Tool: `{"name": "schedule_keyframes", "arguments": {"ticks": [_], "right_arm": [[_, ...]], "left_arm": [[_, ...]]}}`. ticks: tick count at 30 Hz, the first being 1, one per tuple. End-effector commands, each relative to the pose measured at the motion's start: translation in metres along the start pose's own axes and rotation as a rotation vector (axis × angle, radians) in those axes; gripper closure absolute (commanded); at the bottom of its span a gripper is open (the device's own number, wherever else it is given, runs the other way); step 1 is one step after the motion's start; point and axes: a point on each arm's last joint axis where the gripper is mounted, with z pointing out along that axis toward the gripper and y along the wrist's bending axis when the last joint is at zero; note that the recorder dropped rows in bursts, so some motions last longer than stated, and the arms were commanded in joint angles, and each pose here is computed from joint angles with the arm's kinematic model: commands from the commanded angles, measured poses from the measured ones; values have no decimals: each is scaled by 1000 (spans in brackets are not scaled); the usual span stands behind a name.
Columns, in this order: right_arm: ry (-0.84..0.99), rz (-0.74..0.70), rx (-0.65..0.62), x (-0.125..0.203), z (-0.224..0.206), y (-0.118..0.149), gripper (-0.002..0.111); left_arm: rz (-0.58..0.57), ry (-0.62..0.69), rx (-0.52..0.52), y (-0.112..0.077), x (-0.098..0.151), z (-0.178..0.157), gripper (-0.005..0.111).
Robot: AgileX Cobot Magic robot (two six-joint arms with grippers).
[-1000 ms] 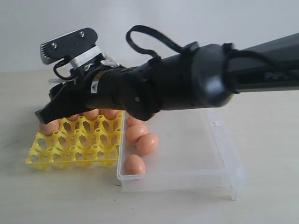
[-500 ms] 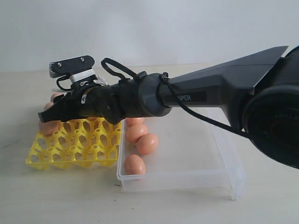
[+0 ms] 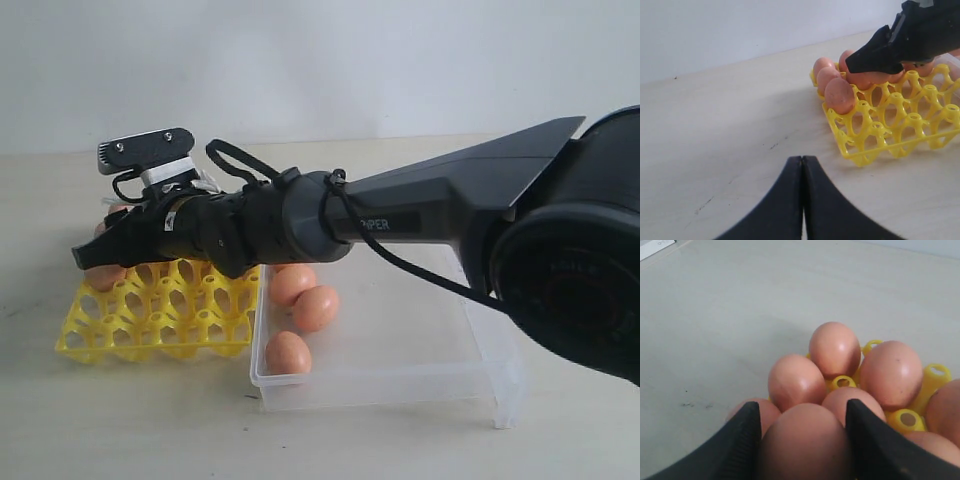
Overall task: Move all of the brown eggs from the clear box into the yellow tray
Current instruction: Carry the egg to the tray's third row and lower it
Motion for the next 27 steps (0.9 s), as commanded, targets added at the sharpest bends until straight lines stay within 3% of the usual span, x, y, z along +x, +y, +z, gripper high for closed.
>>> {"name": "schedule_keyframes", "arguments": {"ticks": [1,17,27], "right_arm": [[-37,24,-1,-2,1,1,108],[-61,46,-3,-5,1,1,108],[-70,47,1,1,6,0,82]], "left_arm": [[0,-16,2,0,-2,-1,107],[0,-16,2,0,-2,-1,107],[0,-16,2,0,-2,-1,107]]}}
